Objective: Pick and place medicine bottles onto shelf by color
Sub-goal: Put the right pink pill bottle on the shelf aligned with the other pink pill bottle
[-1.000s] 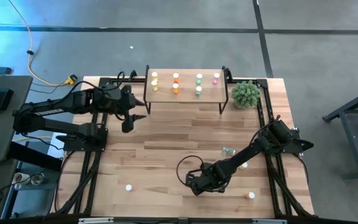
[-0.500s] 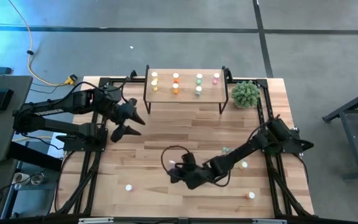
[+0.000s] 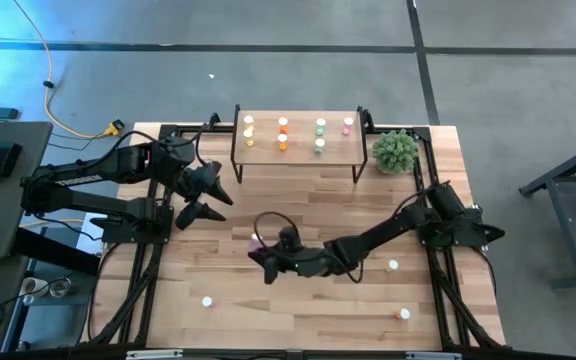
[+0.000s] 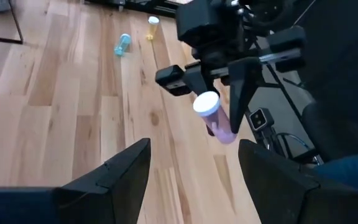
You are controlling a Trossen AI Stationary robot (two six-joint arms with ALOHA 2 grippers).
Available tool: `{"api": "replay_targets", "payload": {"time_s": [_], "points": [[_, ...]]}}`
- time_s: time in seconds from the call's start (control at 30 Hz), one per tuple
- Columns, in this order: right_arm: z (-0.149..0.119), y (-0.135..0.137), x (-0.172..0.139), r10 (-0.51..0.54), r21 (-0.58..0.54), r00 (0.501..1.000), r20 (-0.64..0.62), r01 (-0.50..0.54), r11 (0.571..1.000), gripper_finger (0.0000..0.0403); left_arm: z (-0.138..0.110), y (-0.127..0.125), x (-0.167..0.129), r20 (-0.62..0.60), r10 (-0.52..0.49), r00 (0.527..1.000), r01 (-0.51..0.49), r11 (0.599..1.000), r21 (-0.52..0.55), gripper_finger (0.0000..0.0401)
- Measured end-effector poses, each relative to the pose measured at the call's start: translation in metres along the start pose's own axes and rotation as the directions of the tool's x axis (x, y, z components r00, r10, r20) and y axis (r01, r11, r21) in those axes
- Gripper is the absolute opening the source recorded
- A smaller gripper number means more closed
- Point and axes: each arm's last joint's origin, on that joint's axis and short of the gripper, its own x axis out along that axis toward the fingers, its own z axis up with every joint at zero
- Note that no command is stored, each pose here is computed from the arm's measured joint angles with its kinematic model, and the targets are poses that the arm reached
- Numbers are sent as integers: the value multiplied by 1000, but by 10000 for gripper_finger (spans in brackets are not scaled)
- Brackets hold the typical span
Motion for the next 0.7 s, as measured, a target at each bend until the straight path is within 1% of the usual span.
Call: {"api": "replay_targets", "payload": {"time_s": [0.13, 0.23, 0.33, 0.5, 0.6, 0.7], "points": [[23, 19, 10, 37, -156, 999, 39, -31, 987, 83, 1, 0, 0, 13, 0, 1000, 0, 1000, 6, 232], [40, 31, 16, 9, -275, 999, 44, 4, 961, 83, 3, 0, 0, 25, -1, 1000, 0, 1000, 13, 232], [58, 44, 21, -38, -364, 998, 50, 54, 930, 83, 4, 0, 0, 40, -1, 999, 1, 1000, 22, 232], [84, 62, 21, -138, -473, 988, 70, 155, 867, 83, 7, 0, 0, 68, -4, 998, 3, 1000, 28, 232], [97, 73, 18, -171, -493, 982, 77, 187, 850, 83, 9, 0, 0, 87, -6, 996, 4, 1000, 20, 232], [105, 81, 14, -190, -517, 978, 84, 205, 831, 83, 14, -1, -1, 130, -11, 991, 7, 1000, 28, 232]]}}
